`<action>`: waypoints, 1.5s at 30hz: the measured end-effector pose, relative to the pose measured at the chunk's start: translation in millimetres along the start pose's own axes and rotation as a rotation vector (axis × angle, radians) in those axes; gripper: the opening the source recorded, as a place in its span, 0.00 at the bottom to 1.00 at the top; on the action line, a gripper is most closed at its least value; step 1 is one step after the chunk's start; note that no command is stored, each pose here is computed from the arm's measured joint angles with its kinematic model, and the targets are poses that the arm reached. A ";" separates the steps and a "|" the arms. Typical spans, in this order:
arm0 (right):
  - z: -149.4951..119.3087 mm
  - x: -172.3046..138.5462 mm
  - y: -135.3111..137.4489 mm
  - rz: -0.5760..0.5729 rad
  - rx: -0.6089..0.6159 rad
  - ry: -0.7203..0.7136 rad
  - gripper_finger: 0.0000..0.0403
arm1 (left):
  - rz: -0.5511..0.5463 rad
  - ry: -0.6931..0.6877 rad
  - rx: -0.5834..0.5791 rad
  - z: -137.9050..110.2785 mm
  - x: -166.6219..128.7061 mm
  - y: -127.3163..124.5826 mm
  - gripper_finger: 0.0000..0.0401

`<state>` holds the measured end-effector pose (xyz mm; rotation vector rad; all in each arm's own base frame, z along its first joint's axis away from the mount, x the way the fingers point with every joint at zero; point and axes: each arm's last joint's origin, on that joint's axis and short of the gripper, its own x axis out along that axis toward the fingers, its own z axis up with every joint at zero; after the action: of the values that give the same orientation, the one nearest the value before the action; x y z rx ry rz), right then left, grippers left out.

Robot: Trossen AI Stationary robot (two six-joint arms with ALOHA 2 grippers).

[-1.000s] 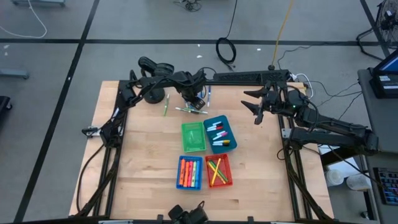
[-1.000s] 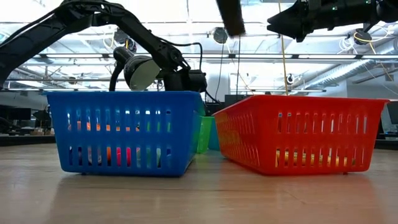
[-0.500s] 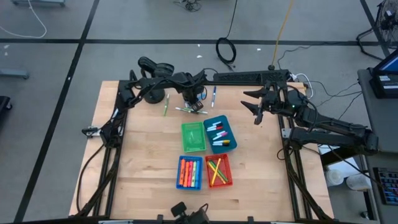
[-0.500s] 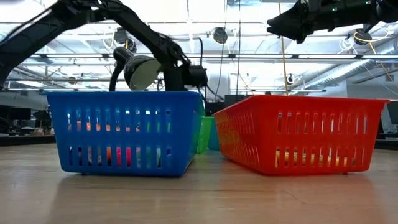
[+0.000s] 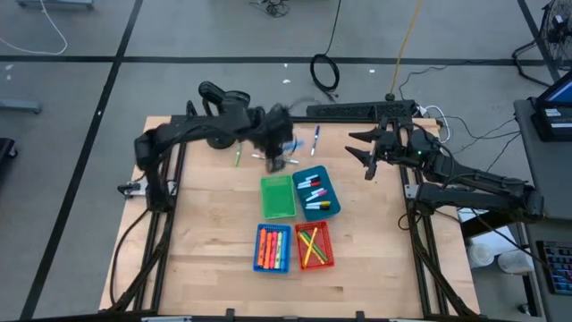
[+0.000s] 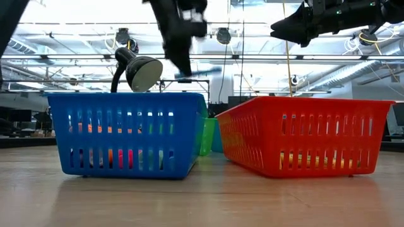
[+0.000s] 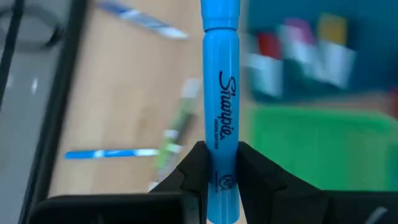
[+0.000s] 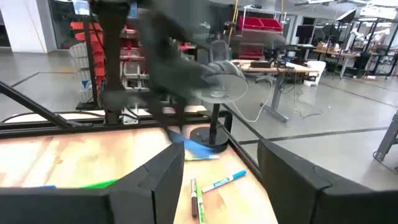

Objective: Pick & Place Markers
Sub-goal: Put the blue highlighter pen into the blue bin, then put the blue marker into the green bin

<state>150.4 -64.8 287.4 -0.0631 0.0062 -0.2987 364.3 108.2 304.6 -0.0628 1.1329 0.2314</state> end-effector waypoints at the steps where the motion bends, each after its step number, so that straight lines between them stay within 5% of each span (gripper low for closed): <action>1: 0.0 0.0 0.0 0.000 0.004 0.001 0.48 | -0.020 -0.001 0.061 -2.0 -10.3 -15.7 0.15; 5: -0.1 0.0 0.0 0.000 0.025 0.001 0.48 | -0.096 0.012 0.205 -14.5 -39.6 -74.8 0.15; 9: -0.3 0.0 0.0 0.000 0.026 0.003 0.48 | -0.157 0.046 0.186 -30.6 -40.2 -132.8 0.15; 14: -0.2 0.0 0.0 0.000 0.048 0.002 0.48 | -0.198 0.108 -0.063 -63.7 -9.5 -193.0 0.15; 19: 0.5 0.0 0.0 0.000 0.051 -0.005 0.48 | -0.250 0.115 -0.277 -94.2 17.4 -224.6 0.18; 26: 1.6 -0.1 -0.1 -0.001 0.057 -0.016 0.48 | -0.311 0.153 -0.386 -108.4 32.4 -231.8 0.20; 40: -0.2 0.0 0.0 0.000 0.059 0.003 0.48 | -0.375 0.162 -0.377 -106.9 31.9 -234.6 0.37; 45: -0.6 -0.1 0.1 0.000 0.060 0.008 0.48 | -0.451 0.168 -0.252 -100.0 26.4 -228.4 0.42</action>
<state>150.3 -64.8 286.7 -0.0023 0.0051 -0.2988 335.0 -127.0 223.0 -0.5641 1.2194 -0.0365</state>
